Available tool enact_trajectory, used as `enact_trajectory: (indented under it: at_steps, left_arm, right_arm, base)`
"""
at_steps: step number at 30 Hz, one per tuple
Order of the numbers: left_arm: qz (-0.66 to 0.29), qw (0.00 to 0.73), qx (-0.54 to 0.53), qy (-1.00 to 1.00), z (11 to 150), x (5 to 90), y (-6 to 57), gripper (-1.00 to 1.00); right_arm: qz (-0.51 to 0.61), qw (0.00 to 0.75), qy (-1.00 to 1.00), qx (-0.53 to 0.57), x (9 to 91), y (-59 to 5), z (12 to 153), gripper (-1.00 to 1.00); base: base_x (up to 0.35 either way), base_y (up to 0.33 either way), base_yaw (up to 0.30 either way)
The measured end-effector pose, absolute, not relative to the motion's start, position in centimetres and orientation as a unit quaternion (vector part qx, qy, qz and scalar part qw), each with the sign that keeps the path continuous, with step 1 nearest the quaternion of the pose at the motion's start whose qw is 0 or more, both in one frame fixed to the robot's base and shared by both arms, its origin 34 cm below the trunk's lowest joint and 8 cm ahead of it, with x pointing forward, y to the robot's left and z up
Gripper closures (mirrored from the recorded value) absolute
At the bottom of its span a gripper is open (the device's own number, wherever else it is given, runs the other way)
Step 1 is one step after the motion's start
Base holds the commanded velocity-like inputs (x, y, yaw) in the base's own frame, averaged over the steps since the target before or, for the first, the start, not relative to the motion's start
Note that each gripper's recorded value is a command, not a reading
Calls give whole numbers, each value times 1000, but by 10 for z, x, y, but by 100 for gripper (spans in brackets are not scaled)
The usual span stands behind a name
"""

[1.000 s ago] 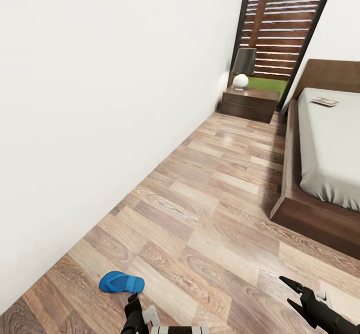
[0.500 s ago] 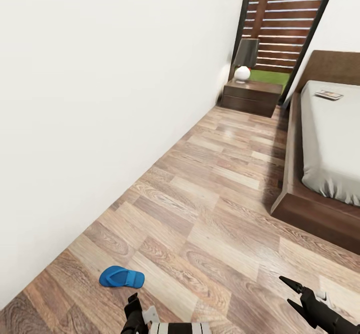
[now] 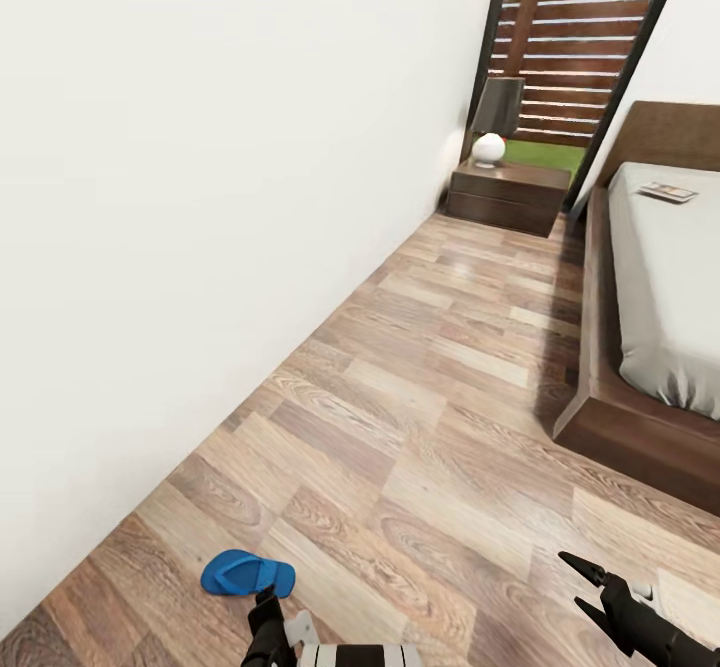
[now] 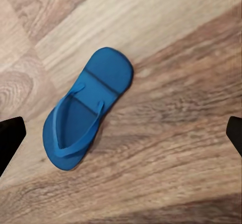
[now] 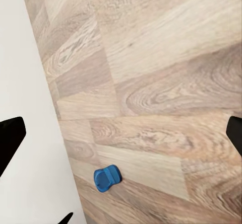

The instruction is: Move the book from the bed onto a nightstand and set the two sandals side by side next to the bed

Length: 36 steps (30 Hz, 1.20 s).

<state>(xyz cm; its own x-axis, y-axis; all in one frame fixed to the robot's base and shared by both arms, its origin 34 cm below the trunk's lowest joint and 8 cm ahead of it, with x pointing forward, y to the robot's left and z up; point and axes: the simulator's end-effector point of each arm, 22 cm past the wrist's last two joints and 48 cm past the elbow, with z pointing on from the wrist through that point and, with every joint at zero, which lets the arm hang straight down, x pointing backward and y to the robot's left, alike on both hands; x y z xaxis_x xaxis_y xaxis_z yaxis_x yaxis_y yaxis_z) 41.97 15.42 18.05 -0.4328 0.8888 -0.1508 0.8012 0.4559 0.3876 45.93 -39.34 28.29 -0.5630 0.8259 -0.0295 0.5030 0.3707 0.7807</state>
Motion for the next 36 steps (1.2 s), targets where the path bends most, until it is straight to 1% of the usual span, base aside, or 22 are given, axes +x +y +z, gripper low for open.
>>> enact_trajectory:
  at_steps: [9, 13, 14, 15, 19, 25, 32, 35, 36]
  left_arm:
    - [150, 200, 498, 830, 203, 456, 173, -100]
    - [109, 183, 509, 834, 204, 453, 171, -100]
    - [71, 168, 520, 834, 208, 449, 170, -100]
    - [53, 160, 528, 832, 214, 449, 172, -100]
    - [44, 149, 541, 827, 218, 449, 180, -100]
    - [52, 136, 555, 819, 220, 452, 196, -100]
    - [73, 156, 552, 816, 233, 487, 201, -100]
    - [111, 182, 544, 812, 240, 508, 209, -100]
    - [149, 204, 534, 807, 246, 525, 218, -100]
  right_arm:
    - [377, 214, 800, 415, 459, -393, 283, -100]
    - [377, 214, 800, 415, 460, -393, 283, -100]
    - [377, 214, 800, 415, 460, -393, 283, -100]
    - [377, 214, 800, 415, 460, -393, 283, -100]
    - [377, 214, 800, 415, 460, -393, 283, -100]
    - [377, 214, 800, 415, 459, -393, 283, -100]
    - [377, 214, 800, 415, 459, -393, 283, -100]
    - [377, 214, 800, 415, 459, -393, 283, -100]
    - [377, 214, 800, 415, 459, -393, 283, -100]
  base:
    - [14, 9, 0]
    - [2, 1, 0]
    - [0, 0, 0]
    - [0, 0, 0]
    - [0, 0, 0]
    - [0, 0, 0]
    - [0, 0, 0]
    - [0, 0, 0]
    - [0, 0, 0]
